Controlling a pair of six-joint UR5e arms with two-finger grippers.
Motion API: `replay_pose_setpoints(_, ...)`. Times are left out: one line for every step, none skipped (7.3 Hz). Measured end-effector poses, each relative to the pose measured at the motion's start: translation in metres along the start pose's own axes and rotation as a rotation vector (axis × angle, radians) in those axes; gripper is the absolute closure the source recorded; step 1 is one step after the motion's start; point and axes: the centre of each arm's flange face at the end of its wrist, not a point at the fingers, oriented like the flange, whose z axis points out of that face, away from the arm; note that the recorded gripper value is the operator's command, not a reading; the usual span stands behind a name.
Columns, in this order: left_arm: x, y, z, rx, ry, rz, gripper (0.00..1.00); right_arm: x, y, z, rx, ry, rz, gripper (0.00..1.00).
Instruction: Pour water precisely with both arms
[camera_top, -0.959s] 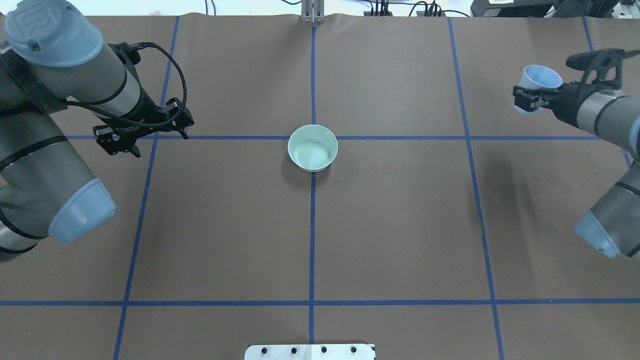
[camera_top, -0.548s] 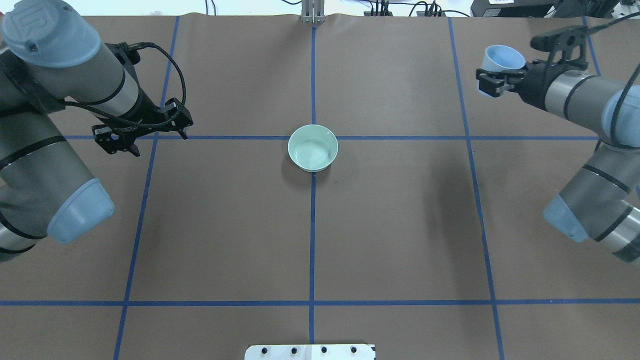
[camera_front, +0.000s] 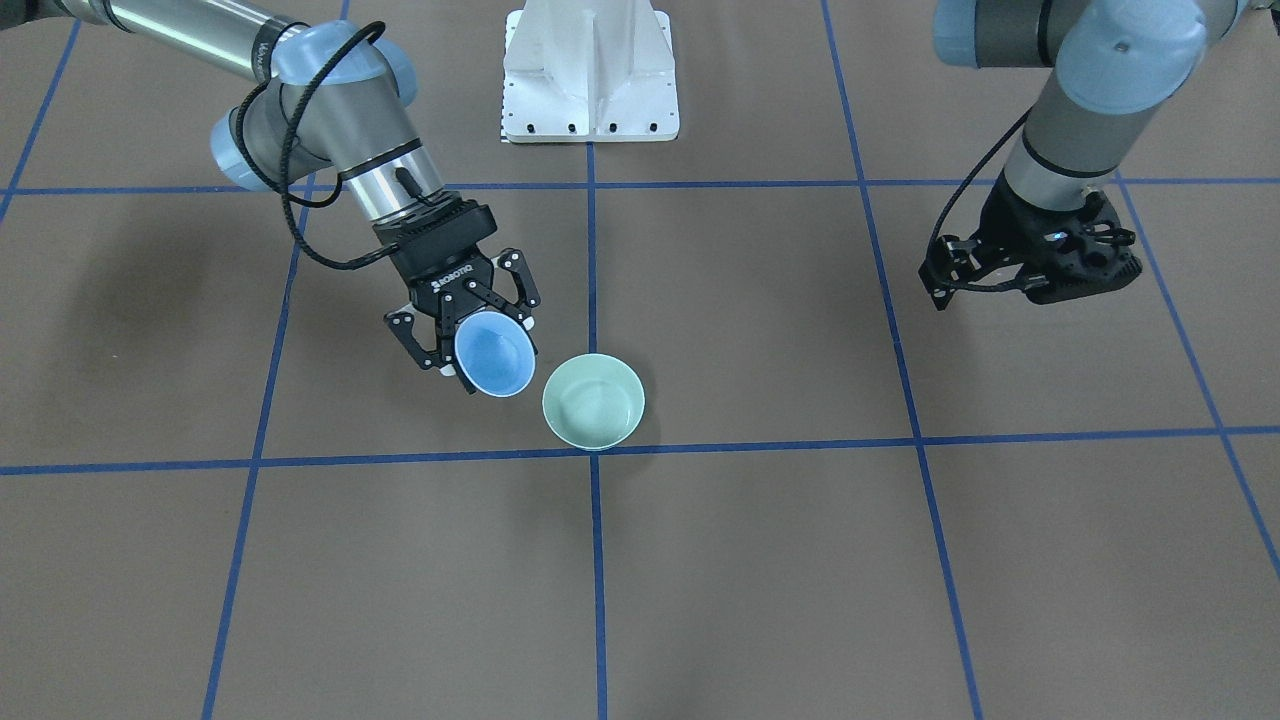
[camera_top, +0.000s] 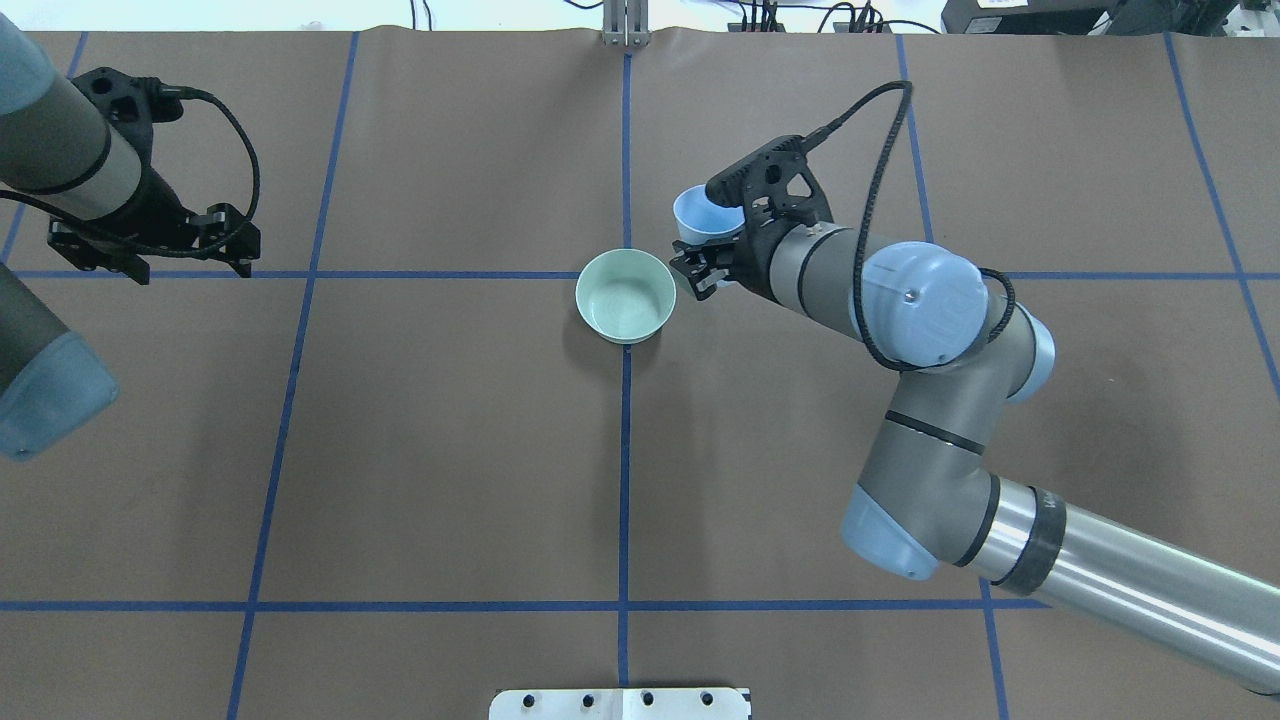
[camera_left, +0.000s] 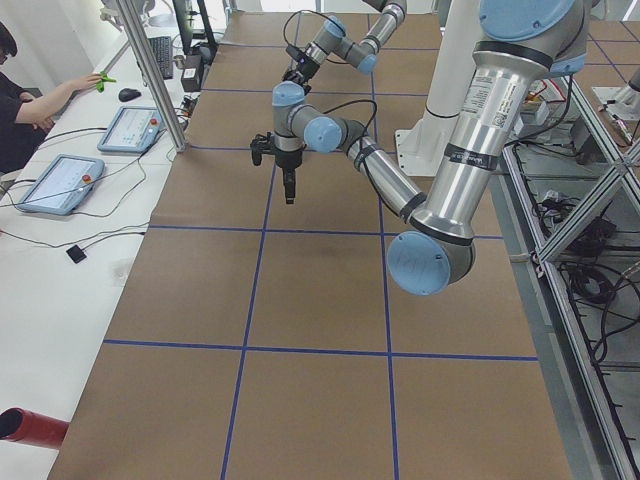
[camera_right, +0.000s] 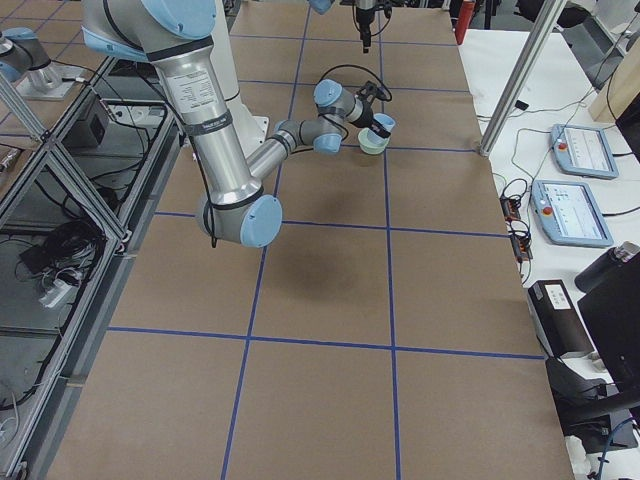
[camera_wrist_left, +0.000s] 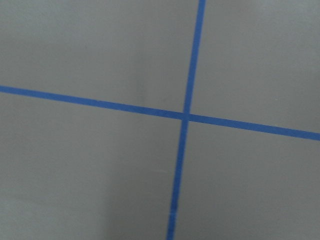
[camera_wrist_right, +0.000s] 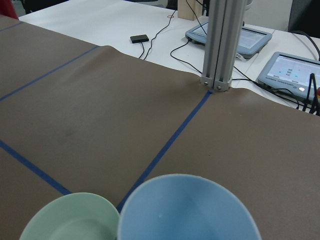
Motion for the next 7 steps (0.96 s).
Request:
replay_pose_setpoints(-0.016,-0.002,0.004,0.008,-0.002,0.011,0.0,-0.022,-0.013,0.006,-0.073,0.01,-0.057,1.0)
replay_pose_setpoints(-0.027,-0.003,0.006,0.016,0.0,0.013,0.0,-0.037,-0.023,0.012,-0.157,0.016,-0.115,1.0)
replay_pose_setpoints(-0.032,-0.003,0.007,0.02,0.001,0.013,0.0,-0.044,-0.029,0.02,-0.257,0.019,-0.159,1.0)
replay_pose_setpoints(-0.034,-0.004,0.008,0.022,0.001,0.012,0.0,-0.045,-0.031,0.026,-0.36,0.013,-0.188,1.0)
replay_pose_setpoints(-0.035,-0.004,0.008,0.022,0.002,0.012,0.0,-0.045,-0.034,0.029,-0.45,0.017,-0.213,1.0)
replay_pose_setpoints(-0.035,-0.004,0.007,0.023,0.002,0.012,0.0,-0.049,-0.039,0.035,-0.527,0.035,-0.234,1.0)
replay_pose_setpoints(-0.036,-0.003,0.007,0.023,0.002,0.012,0.0,-0.059,-0.05,0.046,-0.588,0.055,-0.245,1.0)
